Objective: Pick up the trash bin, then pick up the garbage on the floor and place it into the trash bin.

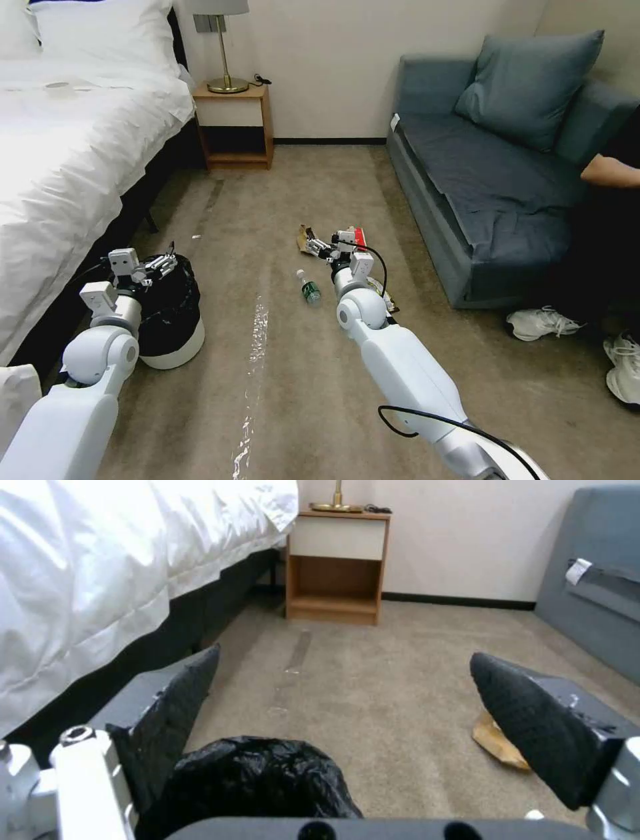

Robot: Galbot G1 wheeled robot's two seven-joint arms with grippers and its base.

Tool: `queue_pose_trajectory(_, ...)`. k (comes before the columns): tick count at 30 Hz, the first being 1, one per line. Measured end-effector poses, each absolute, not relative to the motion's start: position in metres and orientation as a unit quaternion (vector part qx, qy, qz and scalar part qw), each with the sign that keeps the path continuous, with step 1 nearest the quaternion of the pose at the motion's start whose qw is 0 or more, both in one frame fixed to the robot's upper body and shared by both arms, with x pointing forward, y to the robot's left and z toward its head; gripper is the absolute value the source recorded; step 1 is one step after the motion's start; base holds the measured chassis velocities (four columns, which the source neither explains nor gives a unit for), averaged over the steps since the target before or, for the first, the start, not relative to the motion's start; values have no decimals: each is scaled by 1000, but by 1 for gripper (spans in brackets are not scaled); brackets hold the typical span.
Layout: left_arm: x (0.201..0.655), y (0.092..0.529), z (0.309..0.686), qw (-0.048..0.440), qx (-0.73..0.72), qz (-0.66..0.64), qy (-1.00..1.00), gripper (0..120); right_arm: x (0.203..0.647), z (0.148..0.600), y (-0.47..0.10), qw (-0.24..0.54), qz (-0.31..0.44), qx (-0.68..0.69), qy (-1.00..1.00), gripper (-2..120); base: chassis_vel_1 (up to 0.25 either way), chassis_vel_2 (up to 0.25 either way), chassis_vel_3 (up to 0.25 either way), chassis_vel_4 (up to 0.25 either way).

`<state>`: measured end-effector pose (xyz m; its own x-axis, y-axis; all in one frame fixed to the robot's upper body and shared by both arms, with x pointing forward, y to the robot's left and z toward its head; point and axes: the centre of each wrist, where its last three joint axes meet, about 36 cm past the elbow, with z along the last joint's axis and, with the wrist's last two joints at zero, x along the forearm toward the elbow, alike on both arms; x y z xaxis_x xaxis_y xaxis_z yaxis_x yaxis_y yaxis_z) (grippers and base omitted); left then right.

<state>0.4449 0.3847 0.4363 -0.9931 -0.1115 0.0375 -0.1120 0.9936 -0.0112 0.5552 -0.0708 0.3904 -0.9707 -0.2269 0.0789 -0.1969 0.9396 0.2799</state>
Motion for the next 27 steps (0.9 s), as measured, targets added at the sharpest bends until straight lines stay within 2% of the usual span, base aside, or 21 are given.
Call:
queue_pose_trajectory(23, 442, 386, 438, 17, 59, 7, -998, 100, 555, 390, -71, 55, -137, 108, -983, 100, 0, 0, 0, 0)
queue_pose_trajectory(24, 433, 389, 442, 13, 69, 11, -997, 100, 553, 390, -73, 55, -138, 107, -983, 100, 0, 0, 0, 0)
queue_pose_trajectory(26, 381, 403, 474, -10, 128, 23, -991, 100, 519, 388, -100, 59, -155, 83, -983, 100, 0, 0, 0, 0)
queue_pose_trajectory(27, 381, 403, 474, -10, 128, 23, -991, 100, 519, 388, -100, 59, -155, 83, -983, 100, 0, 0, 0, 0)
